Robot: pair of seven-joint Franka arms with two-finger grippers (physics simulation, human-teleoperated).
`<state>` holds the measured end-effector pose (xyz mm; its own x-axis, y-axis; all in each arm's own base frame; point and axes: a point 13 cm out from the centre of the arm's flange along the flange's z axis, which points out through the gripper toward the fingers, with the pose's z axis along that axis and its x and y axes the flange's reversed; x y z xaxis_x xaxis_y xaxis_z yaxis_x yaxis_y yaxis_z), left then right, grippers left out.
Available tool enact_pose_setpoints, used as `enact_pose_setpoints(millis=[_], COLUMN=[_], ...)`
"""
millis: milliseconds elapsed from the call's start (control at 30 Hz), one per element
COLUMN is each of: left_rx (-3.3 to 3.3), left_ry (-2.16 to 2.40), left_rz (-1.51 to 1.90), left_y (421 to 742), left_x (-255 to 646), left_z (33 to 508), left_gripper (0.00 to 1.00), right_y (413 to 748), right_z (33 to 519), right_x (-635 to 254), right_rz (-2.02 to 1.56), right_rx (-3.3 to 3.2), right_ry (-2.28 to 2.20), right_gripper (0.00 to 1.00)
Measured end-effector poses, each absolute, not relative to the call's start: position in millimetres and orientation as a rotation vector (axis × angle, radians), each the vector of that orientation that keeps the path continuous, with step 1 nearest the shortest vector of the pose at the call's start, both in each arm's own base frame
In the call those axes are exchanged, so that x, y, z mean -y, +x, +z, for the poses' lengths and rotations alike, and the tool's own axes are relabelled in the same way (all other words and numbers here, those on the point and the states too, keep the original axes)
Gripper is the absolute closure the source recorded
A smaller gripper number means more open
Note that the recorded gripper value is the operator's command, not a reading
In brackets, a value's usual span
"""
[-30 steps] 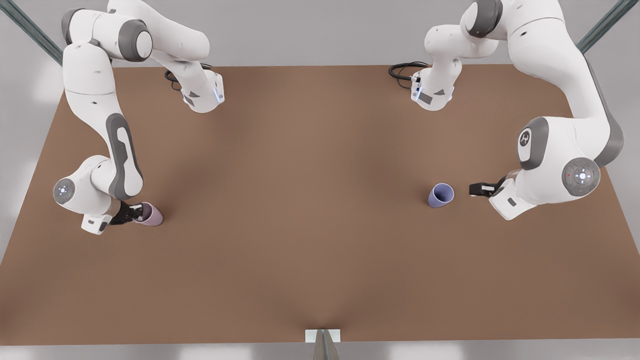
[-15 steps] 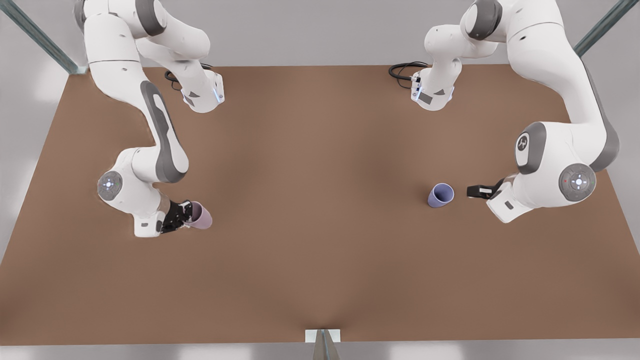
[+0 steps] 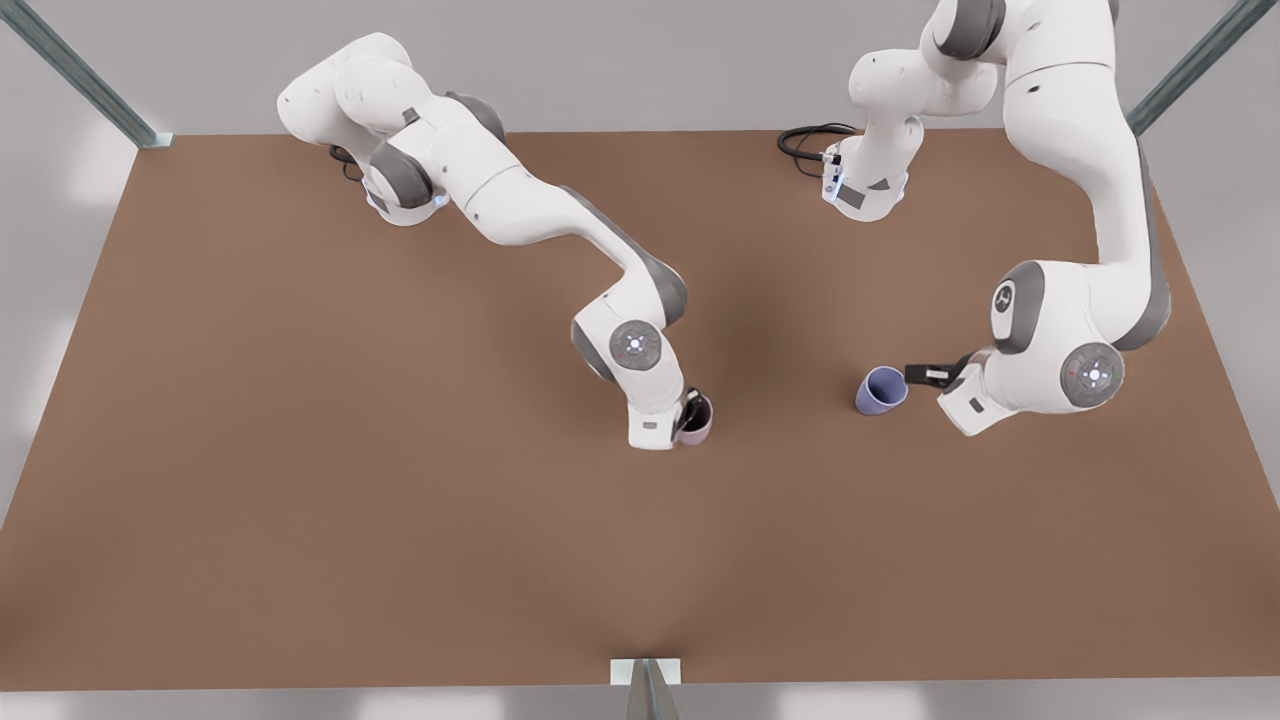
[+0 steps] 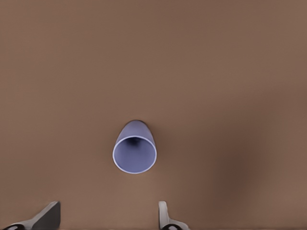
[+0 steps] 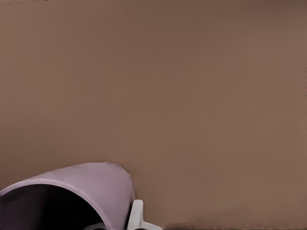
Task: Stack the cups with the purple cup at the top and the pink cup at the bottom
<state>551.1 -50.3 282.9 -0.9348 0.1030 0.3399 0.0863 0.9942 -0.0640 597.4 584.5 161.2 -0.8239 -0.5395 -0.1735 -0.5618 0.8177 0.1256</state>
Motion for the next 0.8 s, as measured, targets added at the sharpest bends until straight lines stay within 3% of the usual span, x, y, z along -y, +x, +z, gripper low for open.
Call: enact_pose_setpoints(millis=[167,533,567,600,633,667,800], left_rx=[2.821,2.939,2.948,2.956,2.959,2.961,2.941], left_ry=[-0.096,-0.045,-0.043,-0.043,-0.044,-0.046,-0.051], left_rz=[0.075,0.066,0.065,0.064,0.063,0.063,0.06], left_y=[520.0,505.7,507.3,508.7,509.6,509.9,497.7], left_x=[39.0,20.0,18.5,17.8,17.4,17.3,16.6], left_z=[223.4,148.0,145.2,142.4,138.7,134.7,115.5], left_gripper=[0.0,0.0,0.0,0.0,0.0,0.0,0.0], right_y=[589.7,580.2,580.5,581.8,583.0,584.5,584.5], right_z=[147.6,108.4,107.5,109.3,111.2,113.4,116.0], right_x=[-564.0,-542.4,-542.5,-541.8,-541.1,-539.0,-532.0], right_rz=[0.206,0.123,0.123,0.122,0.117,0.105,0.061], right_rx=[-3.026,-3.168,-3.168,-3.167,-3.164,-3.161,-3.166], right_ry=[-0.597,-0.164,-0.137,-0.11,-0.085,-0.06,0.034], right_gripper=[0.79,0.79,0.69,0.45,0.34,0.13,0.12])
